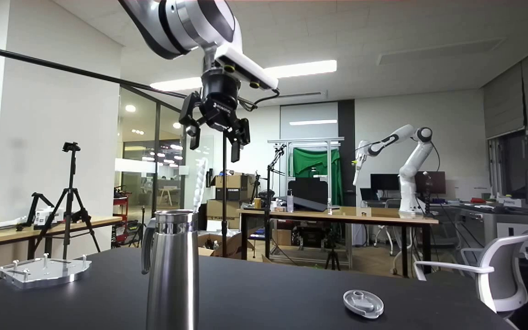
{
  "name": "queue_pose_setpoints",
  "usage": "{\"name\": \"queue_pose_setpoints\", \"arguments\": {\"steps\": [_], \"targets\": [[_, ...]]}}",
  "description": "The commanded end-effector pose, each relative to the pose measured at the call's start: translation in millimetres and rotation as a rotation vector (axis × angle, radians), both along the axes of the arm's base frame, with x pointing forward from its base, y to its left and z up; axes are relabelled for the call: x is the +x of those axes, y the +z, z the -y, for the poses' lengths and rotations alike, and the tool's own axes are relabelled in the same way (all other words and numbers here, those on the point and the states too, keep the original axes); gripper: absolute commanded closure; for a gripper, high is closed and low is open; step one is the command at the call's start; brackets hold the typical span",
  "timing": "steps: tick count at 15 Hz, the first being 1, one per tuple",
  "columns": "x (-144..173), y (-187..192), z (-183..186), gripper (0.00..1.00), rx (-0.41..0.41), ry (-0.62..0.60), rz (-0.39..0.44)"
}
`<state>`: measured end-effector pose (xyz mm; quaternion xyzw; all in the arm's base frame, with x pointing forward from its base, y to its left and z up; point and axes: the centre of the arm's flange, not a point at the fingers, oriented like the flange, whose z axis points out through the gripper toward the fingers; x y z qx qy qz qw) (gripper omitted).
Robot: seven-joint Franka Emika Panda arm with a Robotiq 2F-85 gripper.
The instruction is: Move the white object in the silver jar up and down in the jar
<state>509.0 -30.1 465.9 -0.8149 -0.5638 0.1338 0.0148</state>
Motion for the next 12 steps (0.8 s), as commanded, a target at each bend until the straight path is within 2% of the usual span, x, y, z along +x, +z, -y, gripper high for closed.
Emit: {"name": "queue_pose_setpoints", "arguments": {"steps": [1, 8, 12], "targets": [[0.0, 0.0, 0.0, 0.0, 0.0, 0.001, 0.0], [24.0, -17.9, -32.7, 0.0, 0.059, 0.067, 0.059], [29.1, -27.5, -42.7, 0.0, 0.096, 0.058, 0.048]]}}
